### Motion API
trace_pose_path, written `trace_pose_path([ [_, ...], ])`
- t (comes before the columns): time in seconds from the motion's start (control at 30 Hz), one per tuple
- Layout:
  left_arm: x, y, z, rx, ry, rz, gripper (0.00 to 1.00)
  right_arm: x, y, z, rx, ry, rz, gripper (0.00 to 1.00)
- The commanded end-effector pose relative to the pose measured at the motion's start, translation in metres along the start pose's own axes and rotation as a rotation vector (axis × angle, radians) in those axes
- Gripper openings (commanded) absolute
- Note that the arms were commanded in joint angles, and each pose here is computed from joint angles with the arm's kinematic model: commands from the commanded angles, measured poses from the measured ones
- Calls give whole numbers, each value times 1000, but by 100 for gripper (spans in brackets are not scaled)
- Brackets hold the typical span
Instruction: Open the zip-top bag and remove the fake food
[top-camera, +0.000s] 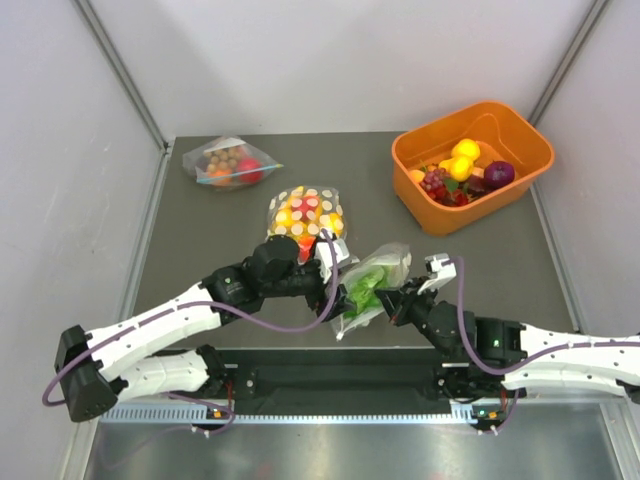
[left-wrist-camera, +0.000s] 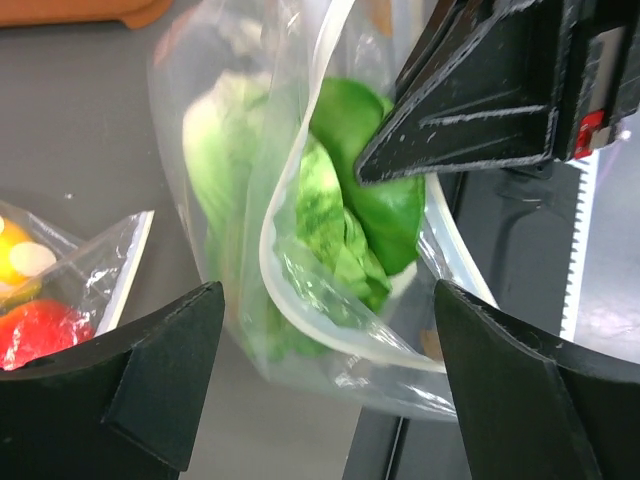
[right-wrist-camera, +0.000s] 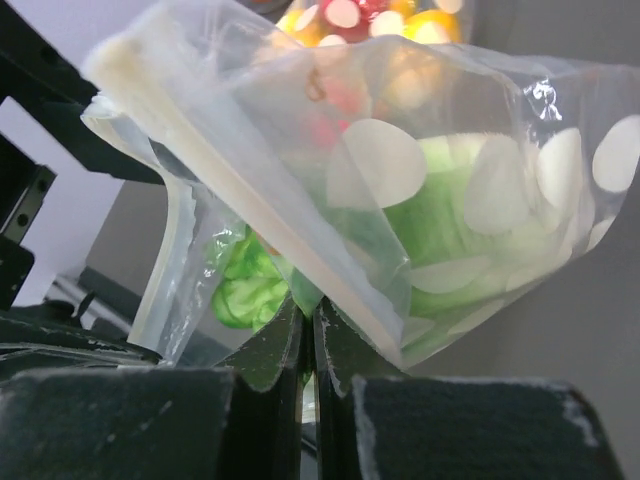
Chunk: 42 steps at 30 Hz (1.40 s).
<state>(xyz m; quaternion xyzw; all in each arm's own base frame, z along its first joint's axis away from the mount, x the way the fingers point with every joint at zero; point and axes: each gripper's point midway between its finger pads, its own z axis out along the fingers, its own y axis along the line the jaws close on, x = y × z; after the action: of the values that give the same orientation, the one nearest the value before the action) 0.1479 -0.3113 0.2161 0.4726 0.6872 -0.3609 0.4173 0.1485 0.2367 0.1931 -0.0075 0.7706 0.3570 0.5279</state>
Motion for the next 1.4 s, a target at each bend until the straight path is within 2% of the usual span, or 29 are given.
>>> trace_pose_path([
  [0.0, -10, 7, 3, -48, -14, 11, 90, -21, -8, 0, 56, -91, 58, 0],
  [0.23, 12, 10, 19, -51, 101, -25, 88, -35, -13, 1, 110, -146, 59, 0],
  [0.37, 24, 8, 26, -35, 163, -45, 76, -43, -20, -1, 152, -189, 67, 0],
  [0.4, 30, 9, 28, -33, 189, -54, 58, -47, -23, -2, 166, -205, 73, 0],
  [0.47, 32, 8, 30, -32, 200, -57, 42, -48, -24, -3, 165, -208, 81, 1],
  [0.53, 36, 8, 33, -27, 216, -64, 21, -45, -23, -3, 156, -198, 82, 4],
  [0.57, 38, 7, 34, -24, 222, -66, 12, -42, -24, -3, 153, -186, 75, 7],
  [0.6, 40, 8, 36, -23, 228, -70, 0, -37, -22, -2, 144, -163, 71, 21],
  [0.7, 45, 9, 39, -29, 245, -74, 0, -25, -21, -2, 139, -101, 31, 47],
  [0.8, 47, 10, 40, -33, 252, -76, 0, -20, -14, -2, 109, -56, -14, 56],
  [1.13, 41, 7, 40, -19, 224, -66, 0, -29, 9, -3, 65, -5, -85, 57],
  [1.37, 41, 8, 39, -29, 225, -66, 0, -3, -1, 11, 177, 93, -195, 55],
])
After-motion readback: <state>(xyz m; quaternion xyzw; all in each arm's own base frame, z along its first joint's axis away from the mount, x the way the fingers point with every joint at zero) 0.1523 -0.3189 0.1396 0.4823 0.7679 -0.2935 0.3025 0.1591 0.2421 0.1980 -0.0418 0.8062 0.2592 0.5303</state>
